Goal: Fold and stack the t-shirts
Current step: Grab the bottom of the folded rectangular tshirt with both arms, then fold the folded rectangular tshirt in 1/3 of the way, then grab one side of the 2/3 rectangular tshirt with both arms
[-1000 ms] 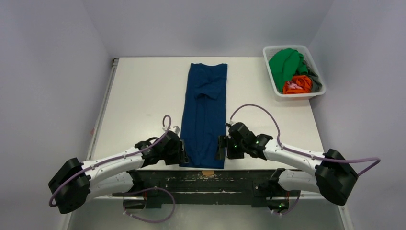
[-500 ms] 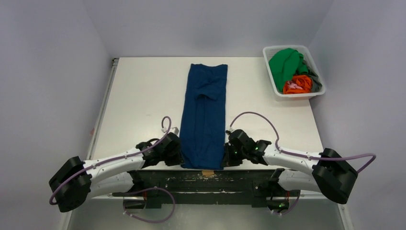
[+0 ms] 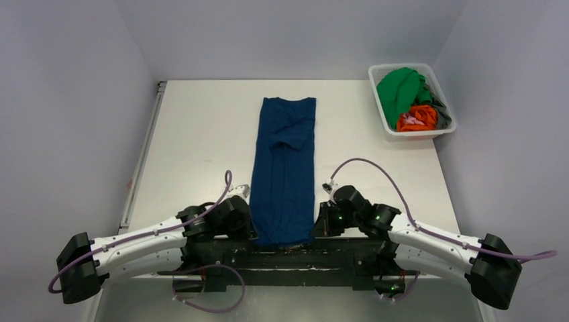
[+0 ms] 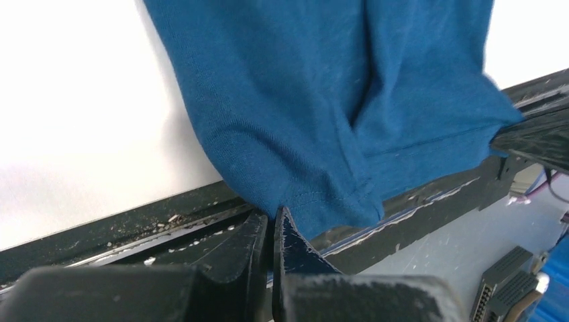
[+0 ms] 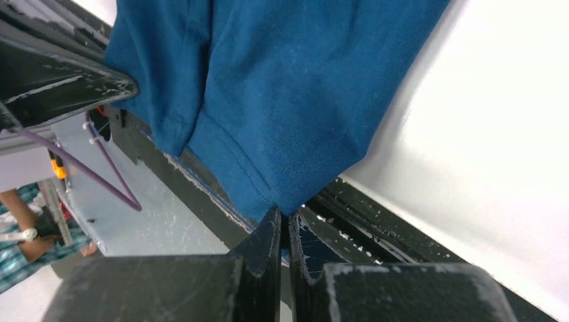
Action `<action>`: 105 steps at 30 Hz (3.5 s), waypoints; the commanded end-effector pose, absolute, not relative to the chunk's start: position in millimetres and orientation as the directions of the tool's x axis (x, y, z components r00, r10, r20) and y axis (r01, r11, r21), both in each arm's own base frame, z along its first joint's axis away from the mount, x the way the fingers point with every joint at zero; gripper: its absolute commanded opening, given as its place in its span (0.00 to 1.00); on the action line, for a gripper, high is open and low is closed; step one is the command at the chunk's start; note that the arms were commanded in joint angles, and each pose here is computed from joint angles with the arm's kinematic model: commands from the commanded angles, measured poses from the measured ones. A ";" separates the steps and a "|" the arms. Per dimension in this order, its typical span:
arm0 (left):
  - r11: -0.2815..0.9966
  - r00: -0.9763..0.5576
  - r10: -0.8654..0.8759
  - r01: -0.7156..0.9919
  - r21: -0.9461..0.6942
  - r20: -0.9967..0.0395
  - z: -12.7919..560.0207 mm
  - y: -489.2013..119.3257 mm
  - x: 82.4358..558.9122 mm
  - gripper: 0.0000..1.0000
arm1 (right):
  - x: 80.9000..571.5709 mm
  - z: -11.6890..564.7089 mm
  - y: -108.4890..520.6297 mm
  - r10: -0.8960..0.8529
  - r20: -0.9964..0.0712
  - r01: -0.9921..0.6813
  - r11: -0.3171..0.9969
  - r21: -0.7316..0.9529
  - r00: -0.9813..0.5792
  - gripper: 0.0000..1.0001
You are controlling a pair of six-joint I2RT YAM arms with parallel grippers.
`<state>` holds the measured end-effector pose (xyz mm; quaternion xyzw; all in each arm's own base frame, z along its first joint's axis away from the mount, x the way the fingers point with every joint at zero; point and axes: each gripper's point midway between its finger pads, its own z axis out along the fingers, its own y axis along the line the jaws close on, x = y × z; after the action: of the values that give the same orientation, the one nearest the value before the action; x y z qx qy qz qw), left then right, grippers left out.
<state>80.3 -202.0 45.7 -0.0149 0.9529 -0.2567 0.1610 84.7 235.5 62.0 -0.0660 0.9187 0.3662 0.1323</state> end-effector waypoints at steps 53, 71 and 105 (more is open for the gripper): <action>0.906 -0.805 -0.287 -0.052 -0.420 -0.519 159.6 -192.7 363.1 1.00 | 383.6 130.1 233.9 0.324 -0.584 -0.076 0.828 0.556 -0.745 0.92; 0.895 -0.783 -0.375 -0.168 -0.412 -0.496 113.8 -136.2 254.9 1.00 | 322.7 140.0 323.9 -0.018 -0.683 -0.527 0.650 0.547 -0.731 0.93; 0.900 -0.889 -0.301 -0.145 -0.411 -0.345 49.2 -181.8 302.6 0.57 | 361.2 143.2 284.9 0.077 -0.665 -0.412 0.730 0.545 -0.743 0.91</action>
<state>279.8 -169.7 37.7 -0.1275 0.9607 -0.1694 0.1794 387.0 307.4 154.0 -0.1271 0.8520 0.3746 0.3429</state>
